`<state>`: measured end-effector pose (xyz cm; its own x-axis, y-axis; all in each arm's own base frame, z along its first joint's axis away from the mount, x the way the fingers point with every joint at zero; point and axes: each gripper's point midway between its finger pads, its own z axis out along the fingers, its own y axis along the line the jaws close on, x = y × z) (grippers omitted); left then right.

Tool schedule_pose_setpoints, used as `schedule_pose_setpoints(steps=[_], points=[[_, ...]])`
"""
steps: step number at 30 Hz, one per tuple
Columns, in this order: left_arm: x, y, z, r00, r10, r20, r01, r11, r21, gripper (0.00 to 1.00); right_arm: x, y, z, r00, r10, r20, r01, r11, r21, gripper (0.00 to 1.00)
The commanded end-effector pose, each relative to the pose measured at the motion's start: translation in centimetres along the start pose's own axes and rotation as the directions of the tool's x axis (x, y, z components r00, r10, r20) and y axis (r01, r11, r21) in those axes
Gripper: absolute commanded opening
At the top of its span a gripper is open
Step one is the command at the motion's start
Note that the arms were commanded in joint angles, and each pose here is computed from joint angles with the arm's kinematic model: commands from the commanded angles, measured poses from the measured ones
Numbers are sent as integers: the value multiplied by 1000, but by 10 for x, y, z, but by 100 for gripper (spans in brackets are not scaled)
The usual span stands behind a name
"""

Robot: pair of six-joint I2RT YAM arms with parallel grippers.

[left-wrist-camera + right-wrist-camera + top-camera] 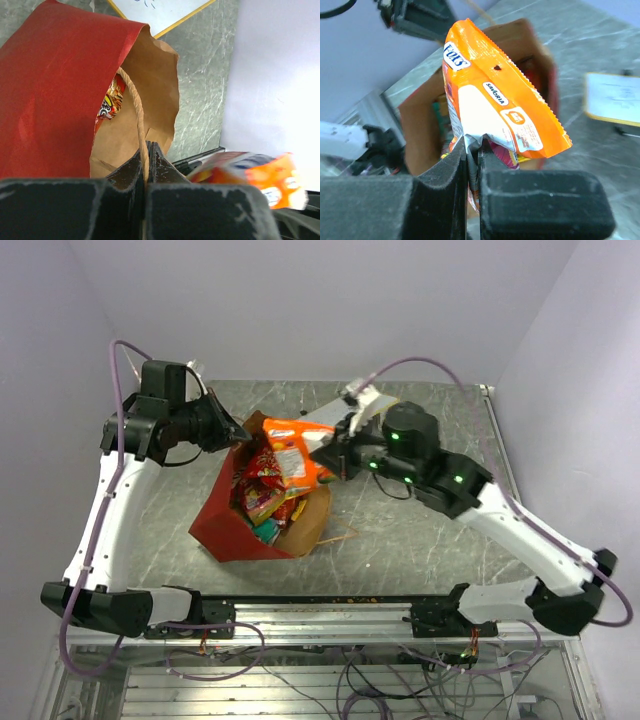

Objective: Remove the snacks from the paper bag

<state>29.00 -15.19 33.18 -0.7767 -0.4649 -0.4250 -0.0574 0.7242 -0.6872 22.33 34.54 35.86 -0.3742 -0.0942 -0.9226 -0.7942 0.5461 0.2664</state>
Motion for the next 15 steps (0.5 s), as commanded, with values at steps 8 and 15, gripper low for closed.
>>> schedule_pose_setpoints(steps=[8, 15], points=[[-11, -11, 5, 1000, -7, 18, 6, 999, 37, 7, 5, -155, -139, 964, -58, 259, -181, 571, 801, 0], [-11, -14, 7, 1000, 3, -2, -3, 999, 47, 7, 73, -238, -146, 943, 202, 263, -324, 383, 865, 0]])
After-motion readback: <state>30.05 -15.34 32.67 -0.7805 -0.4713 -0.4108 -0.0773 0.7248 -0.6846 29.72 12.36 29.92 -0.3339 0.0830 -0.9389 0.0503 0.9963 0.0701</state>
